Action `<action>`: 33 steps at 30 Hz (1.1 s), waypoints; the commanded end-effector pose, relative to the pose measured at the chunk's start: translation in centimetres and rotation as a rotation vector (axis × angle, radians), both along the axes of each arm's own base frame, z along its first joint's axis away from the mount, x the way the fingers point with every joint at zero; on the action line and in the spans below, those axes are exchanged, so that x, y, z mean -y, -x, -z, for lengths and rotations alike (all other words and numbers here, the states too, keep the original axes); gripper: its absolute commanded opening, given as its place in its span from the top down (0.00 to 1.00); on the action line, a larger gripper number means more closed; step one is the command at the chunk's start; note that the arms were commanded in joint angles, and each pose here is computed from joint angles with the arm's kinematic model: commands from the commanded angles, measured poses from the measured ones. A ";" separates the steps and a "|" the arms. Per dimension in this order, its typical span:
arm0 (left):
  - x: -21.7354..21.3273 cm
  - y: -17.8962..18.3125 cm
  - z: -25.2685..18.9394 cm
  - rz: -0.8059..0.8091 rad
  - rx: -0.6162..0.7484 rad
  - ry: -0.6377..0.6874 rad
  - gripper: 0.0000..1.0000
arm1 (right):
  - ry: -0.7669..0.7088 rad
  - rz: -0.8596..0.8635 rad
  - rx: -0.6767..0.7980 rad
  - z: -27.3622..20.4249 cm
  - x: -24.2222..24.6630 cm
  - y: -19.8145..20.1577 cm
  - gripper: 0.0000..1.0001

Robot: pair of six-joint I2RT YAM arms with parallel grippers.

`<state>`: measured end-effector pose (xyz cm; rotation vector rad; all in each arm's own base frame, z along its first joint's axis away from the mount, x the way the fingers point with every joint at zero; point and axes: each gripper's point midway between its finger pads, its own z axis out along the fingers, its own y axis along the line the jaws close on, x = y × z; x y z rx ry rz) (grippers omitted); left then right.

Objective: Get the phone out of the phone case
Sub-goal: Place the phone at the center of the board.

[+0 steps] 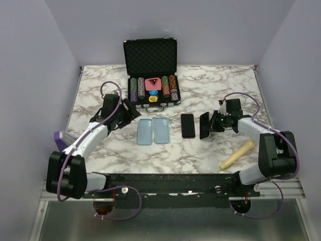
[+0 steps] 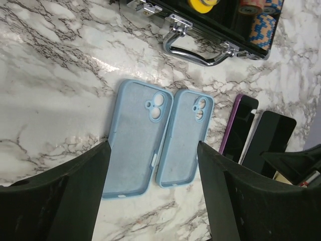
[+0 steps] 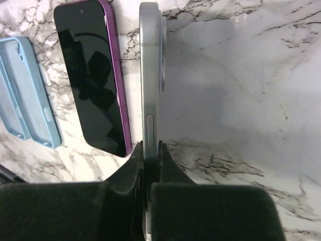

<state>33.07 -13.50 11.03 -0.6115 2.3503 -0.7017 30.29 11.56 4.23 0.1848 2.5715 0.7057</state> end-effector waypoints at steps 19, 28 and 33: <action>4.0 8.1 -12.7 0.233 0.340 0.044 0.21 | 0.106 0.036 -0.125 4.1 2.6 -1.6 0.74; 3.4 9.7 -15.9 0.243 0.420 0.049 0.20 | 0.192 0.076 -0.158 5.1 4.1 -1.8 0.55; 3.1 9.7 -16.1 0.238 0.427 0.028 0.20 | 0.239 0.112 -0.136 4.4 5.0 -2.9 0.31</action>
